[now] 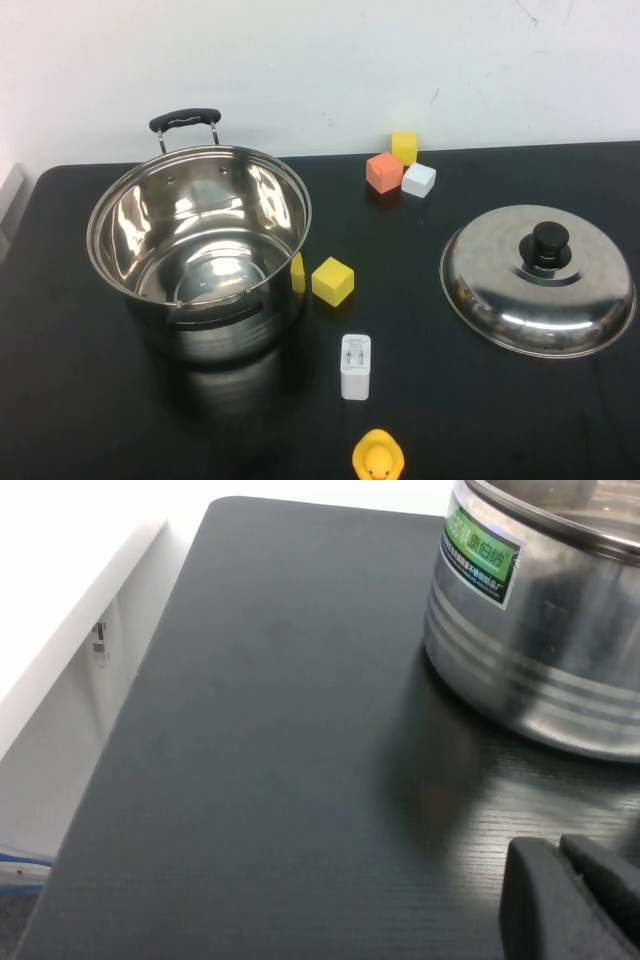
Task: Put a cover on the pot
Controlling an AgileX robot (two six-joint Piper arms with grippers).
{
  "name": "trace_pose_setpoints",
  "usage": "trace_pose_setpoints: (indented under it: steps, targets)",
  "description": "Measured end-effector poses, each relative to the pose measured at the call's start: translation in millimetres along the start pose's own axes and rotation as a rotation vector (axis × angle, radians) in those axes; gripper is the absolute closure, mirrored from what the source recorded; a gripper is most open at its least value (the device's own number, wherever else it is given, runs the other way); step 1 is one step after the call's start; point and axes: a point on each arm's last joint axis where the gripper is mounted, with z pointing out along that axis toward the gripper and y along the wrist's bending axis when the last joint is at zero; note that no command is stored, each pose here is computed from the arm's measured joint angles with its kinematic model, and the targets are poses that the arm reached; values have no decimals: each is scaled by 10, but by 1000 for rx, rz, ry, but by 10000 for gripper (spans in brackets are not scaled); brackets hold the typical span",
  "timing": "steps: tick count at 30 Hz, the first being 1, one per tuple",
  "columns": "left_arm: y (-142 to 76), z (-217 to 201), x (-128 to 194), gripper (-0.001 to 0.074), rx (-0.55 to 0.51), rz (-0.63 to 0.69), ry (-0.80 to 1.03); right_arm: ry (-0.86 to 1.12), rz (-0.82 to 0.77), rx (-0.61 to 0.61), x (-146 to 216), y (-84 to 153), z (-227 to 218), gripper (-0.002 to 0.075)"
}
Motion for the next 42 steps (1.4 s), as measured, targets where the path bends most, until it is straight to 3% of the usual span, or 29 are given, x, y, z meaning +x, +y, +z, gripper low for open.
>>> trace_pose_setpoints:
  steps: [14, 17, 21, 25, 35, 39, 42]
  targets:
    - [0, 0, 0, 737, 0, 0, 0, 2, -139, -30, -2, 32, -4, 728]
    - [0, 0, 0, 737, 0, 0, 0, -40, -325, -96, -160, 215, -94, 728]
    - [0, 0, 0, 737, 0, 0, 0, -171, -710, -150, -466, 513, -282, 728]
    - [0, 0, 0, 737, 0, 0, 0, -176, -866, -152, -689, 675, -267, 728]
    - [0, 0, 0, 737, 0, 0, 0, -84, -892, -217, -1085, 835, 318, 723]
    - [0, 0, 0, 738, 0, 0, 0, -53, -877, -190, -1266, 863, 545, 667]
    - [0, 0, 0, 738, 0, 0, 0, -40, -766, -95, -1401, 823, 655, 610]
